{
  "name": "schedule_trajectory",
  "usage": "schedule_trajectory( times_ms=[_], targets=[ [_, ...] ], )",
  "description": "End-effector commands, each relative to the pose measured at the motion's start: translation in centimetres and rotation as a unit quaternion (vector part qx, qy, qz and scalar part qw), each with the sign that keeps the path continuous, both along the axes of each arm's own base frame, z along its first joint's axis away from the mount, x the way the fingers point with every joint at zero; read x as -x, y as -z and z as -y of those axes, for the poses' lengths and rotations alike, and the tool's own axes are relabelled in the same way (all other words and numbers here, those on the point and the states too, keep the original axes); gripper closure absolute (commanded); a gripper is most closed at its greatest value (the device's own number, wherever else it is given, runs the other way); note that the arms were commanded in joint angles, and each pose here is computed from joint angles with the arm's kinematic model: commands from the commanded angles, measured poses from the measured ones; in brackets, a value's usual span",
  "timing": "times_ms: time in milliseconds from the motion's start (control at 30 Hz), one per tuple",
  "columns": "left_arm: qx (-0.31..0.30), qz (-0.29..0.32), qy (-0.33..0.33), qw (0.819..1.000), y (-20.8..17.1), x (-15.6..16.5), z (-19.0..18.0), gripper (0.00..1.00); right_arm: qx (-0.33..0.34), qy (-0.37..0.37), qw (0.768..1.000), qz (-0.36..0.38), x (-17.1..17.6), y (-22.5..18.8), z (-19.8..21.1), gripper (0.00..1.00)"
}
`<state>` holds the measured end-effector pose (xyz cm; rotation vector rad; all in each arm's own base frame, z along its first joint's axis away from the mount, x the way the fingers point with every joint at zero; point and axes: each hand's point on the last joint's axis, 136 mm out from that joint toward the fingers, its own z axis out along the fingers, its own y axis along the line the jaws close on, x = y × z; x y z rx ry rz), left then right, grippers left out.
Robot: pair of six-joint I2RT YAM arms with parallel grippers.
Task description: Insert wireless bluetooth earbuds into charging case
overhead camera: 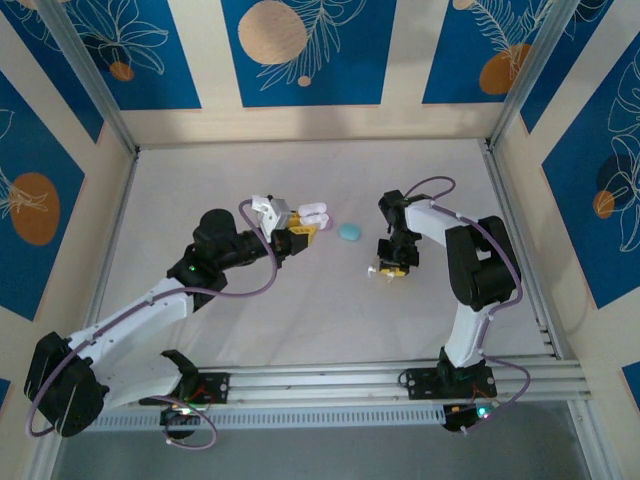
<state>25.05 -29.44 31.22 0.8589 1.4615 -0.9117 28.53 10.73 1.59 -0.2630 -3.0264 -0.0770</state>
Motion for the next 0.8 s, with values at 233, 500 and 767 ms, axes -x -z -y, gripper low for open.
schedule_trajectory(
  times_ms=[233, 500, 767],
  targets=[
    [0.007, 0.015, 0.001, 1.000, -0.6, 0.1, 0.2, 0.76, -0.028, -0.033, 0.994, 0.099, -1.4, -6.0, -1.5, 0.74],
    [0.017, 0.009, 0.018, 1.000, -0.2, -0.2, 1.2, 0.77, -0.089, -0.141, 0.931, 0.324, -3.1, -17.4, -6.4, 0.74],
    [0.023, 0.003, 0.013, 1.000, 0.1, -0.4, 1.5, 0.77, -0.086, -0.209, 0.829, 0.511, -2.3, -28.7, -9.2, 0.74]
  ],
)
